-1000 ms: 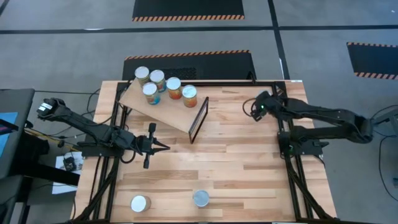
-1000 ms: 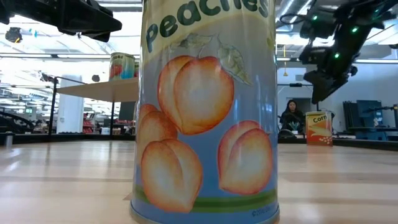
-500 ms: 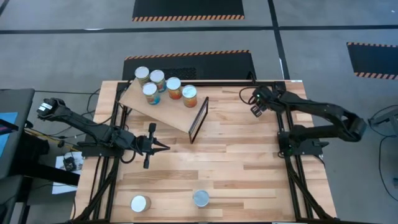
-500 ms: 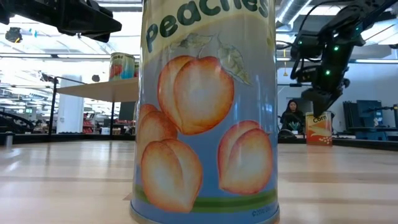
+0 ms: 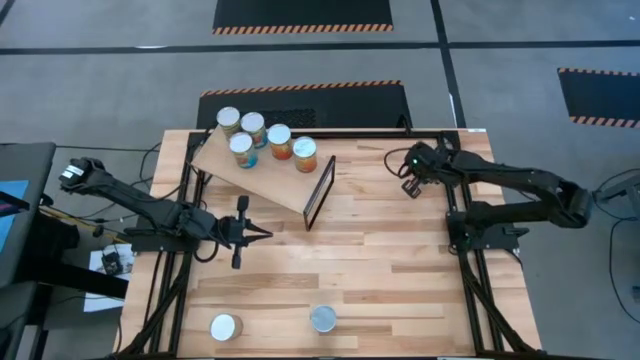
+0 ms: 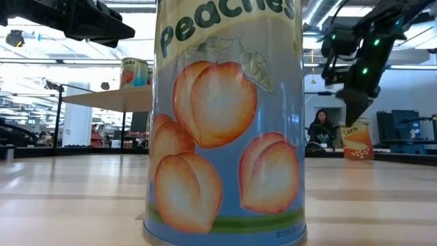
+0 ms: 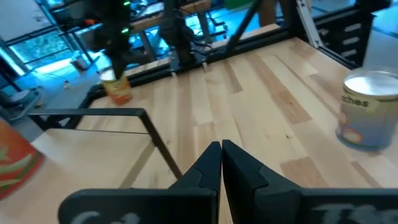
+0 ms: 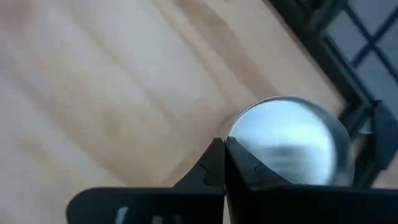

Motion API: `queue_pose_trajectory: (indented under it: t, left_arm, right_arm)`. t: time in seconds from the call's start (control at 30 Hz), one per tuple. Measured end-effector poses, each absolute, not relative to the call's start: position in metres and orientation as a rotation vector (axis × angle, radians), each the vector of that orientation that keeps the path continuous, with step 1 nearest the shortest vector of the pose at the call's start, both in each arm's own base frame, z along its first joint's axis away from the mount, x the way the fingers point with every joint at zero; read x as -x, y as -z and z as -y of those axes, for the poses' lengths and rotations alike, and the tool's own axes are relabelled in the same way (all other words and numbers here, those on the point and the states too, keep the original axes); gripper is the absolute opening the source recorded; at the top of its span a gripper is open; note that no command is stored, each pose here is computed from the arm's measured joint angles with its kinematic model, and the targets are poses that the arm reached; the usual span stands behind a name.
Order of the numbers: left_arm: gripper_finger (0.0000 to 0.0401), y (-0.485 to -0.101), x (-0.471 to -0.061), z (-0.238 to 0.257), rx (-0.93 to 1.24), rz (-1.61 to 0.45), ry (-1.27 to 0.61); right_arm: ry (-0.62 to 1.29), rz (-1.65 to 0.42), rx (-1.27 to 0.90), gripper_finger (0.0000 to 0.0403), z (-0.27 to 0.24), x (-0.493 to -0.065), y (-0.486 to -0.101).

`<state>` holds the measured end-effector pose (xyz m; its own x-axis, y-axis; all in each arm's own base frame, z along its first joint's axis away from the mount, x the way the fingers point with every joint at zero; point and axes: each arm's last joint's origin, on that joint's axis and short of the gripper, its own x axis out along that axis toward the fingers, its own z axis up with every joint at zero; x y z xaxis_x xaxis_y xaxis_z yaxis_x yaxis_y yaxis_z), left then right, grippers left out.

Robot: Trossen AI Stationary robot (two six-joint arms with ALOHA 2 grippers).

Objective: Pick and place cans onto a shelf
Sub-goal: Align the canned corn with the other canned tomatoes on the shelf

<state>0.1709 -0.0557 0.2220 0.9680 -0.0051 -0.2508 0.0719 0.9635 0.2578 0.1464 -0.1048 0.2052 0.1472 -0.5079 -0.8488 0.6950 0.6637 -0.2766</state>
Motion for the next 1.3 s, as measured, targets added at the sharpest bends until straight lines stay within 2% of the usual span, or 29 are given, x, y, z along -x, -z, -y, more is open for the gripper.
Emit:
queue_pose_trajectory:
  t: [0.23, 0.43, 0.73, 0.97, 1.3]
  left_arm:
    - [0.0004, -0.23, -0.165, 0.053, -0.252, -0.207, 0.016]
    - [0.0004, -0.232, -0.163, 0.052, -0.243, -0.192, 0.013]
    - [0.0004, -0.231, -0.162, 0.052, -0.248, -0.205, 0.009]
    - [0.0004, -0.23, -0.162, 0.051, -0.235, -0.224, 0.005]
    - [0.0004, -0.228, -0.162, 0.051, -0.239, -0.238, 0.006]
  right_arm:
    - [0.692, -1.012, -0.263, 0.0006, 0.06, -0.163, -0.235]
    - [0.49, -0.923, -0.269, 0.0004, 0.001, -0.19, -0.251]
    - [0.179, -0.778, -0.131, 0.0006, -0.106, -0.273, -0.254]
    - [0.177, -0.815, -0.113, 0.0006, -0.141, -0.352, -0.245]
    - [0.111, -0.876, 0.049, 0.0005, -0.151, -0.436, -0.238]
